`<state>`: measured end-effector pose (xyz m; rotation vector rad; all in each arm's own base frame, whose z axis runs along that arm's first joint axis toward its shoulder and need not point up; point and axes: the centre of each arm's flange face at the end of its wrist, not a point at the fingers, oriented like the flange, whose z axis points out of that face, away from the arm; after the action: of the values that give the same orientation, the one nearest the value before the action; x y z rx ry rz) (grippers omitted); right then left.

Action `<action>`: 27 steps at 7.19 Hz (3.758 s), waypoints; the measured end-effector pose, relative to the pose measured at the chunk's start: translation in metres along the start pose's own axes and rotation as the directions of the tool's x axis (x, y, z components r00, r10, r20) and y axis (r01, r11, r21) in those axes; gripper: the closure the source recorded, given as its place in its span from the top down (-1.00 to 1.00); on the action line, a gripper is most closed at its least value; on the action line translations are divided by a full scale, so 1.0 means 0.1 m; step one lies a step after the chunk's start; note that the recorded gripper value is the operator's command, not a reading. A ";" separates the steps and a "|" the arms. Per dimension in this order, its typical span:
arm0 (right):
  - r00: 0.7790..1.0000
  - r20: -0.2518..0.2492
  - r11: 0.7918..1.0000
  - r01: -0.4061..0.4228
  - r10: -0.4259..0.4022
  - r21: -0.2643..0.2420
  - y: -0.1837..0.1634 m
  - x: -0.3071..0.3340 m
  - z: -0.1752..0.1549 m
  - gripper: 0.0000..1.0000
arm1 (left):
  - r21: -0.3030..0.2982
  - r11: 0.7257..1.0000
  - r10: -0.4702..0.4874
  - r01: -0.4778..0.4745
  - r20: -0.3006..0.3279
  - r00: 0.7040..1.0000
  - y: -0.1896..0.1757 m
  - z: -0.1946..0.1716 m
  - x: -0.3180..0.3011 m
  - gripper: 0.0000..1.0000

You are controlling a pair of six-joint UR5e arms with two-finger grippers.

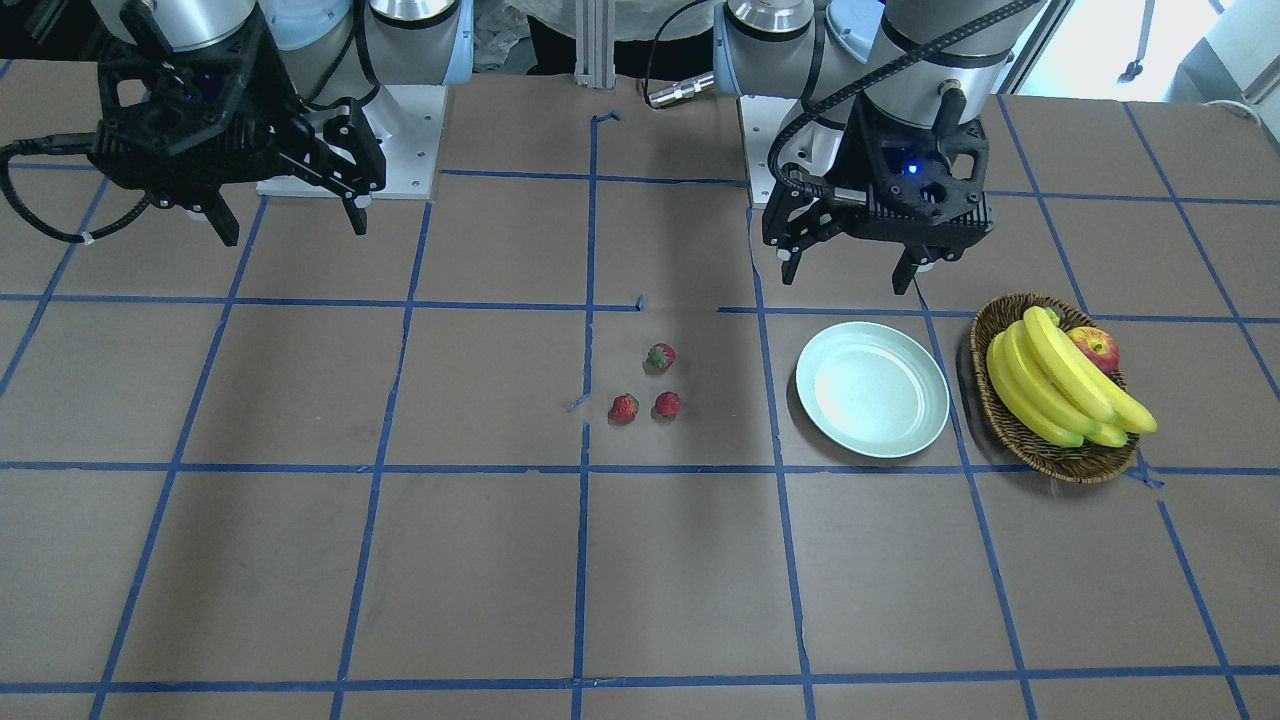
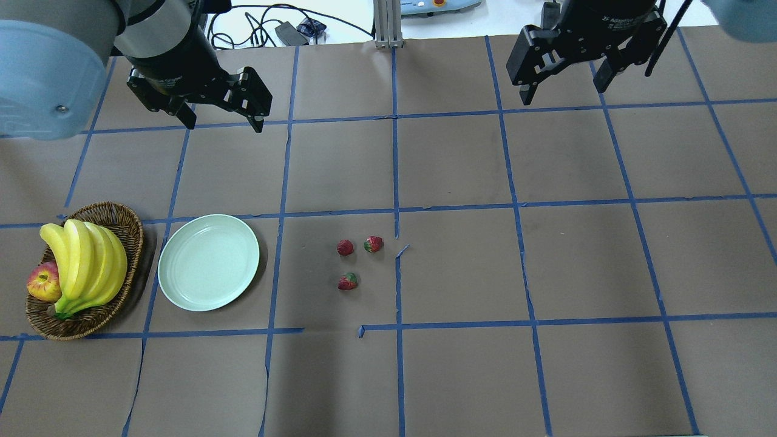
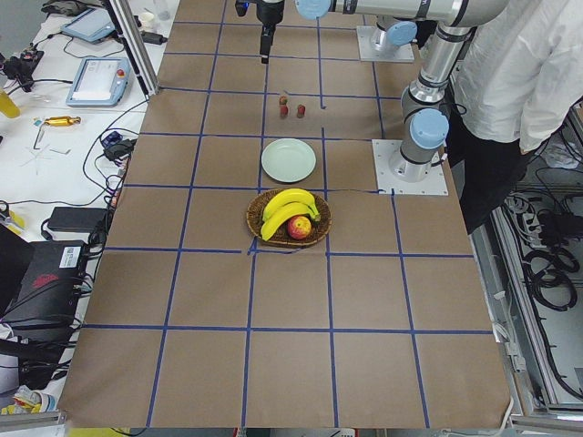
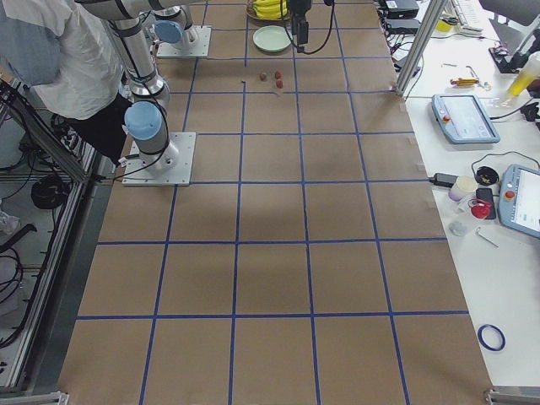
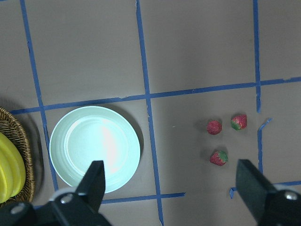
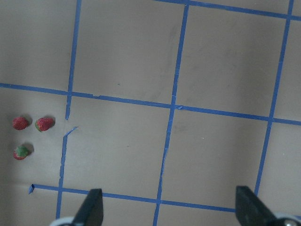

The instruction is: Collect all strawberries into plate

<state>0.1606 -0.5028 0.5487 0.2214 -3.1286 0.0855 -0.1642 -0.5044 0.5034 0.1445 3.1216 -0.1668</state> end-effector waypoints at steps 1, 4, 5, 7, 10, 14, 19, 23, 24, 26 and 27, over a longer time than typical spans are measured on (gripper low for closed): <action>1.000 0.000 1.000 0.000 0.000 -0.002 0.01 0.00 0.00 1.00 | -0.006 1.000 -0.002 0.002 -0.006 1.000 -0.01 0.04 0.02 1.00; 1.000 -0.001 1.000 -0.007 0.007 -0.013 0.00 0.03 0.07 1.00 | -0.099 0.993 -0.063 0.061 -0.014 0.998 0.08 0.74 0.34 0.98; 1.000 0.000 1.000 -0.010 0.010 -0.018 0.00 0.04 0.09 1.00 | -0.100 0.992 -0.076 0.075 -0.012 0.997 0.22 1.17 0.61 0.97; 1.000 0.000 1.000 -0.011 0.011 -0.025 0.00 0.05 0.12 1.00 | -0.082 0.992 -0.102 0.100 -0.017 0.995 0.45 1.98 0.94 0.84; 1.000 0.002 0.999 -0.012 0.012 -0.039 0.00 0.05 0.20 1.00 | -0.134 0.983 -0.130 0.129 0.000 0.992 0.47 2.69 1.06 0.80; 1.000 0.004 0.998 -0.011 0.011 -0.054 -0.03 0.05 0.28 1.00 | -0.176 0.976 -0.129 0.126 -0.005 0.992 0.45 3.21 1.11 0.11; 1.000 0.005 0.998 -0.011 0.011 -0.056 -0.04 0.05 0.29 1.00 | -0.181 0.979 -0.100 0.097 -0.006 0.995 0.47 3.21 1.10 -1.00; 1.000 0.005 0.998 -0.011 0.011 -0.060 -0.05 0.05 0.31 1.00 | -0.243 0.968 0.074 -0.055 0.071 0.995 0.36 2.75 0.14 -1.00; 1.000 0.005 0.998 -0.011 0.011 -0.060 -0.05 0.05 0.31 1.00 | -0.292 0.952 0.115 -0.087 0.080 0.990 0.39 2.69 -0.23 -1.00; 1.000 0.005 0.998 -0.013 0.013 -0.060 -0.05 0.05 0.31 1.00 | -0.379 0.920 0.138 -0.103 0.067 0.988 0.56 2.80 -0.77 0.89; 1.000 0.005 0.998 -0.014 0.015 -0.060 -0.05 0.05 0.31 1.00 | -0.405 0.909 0.132 -0.098 0.058 0.990 0.66 2.89 -0.84 1.00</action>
<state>0.1564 -0.5105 0.5177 0.1987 -3.1325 -0.0083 -0.0718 -0.4773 0.2102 0.3035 2.9705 0.4570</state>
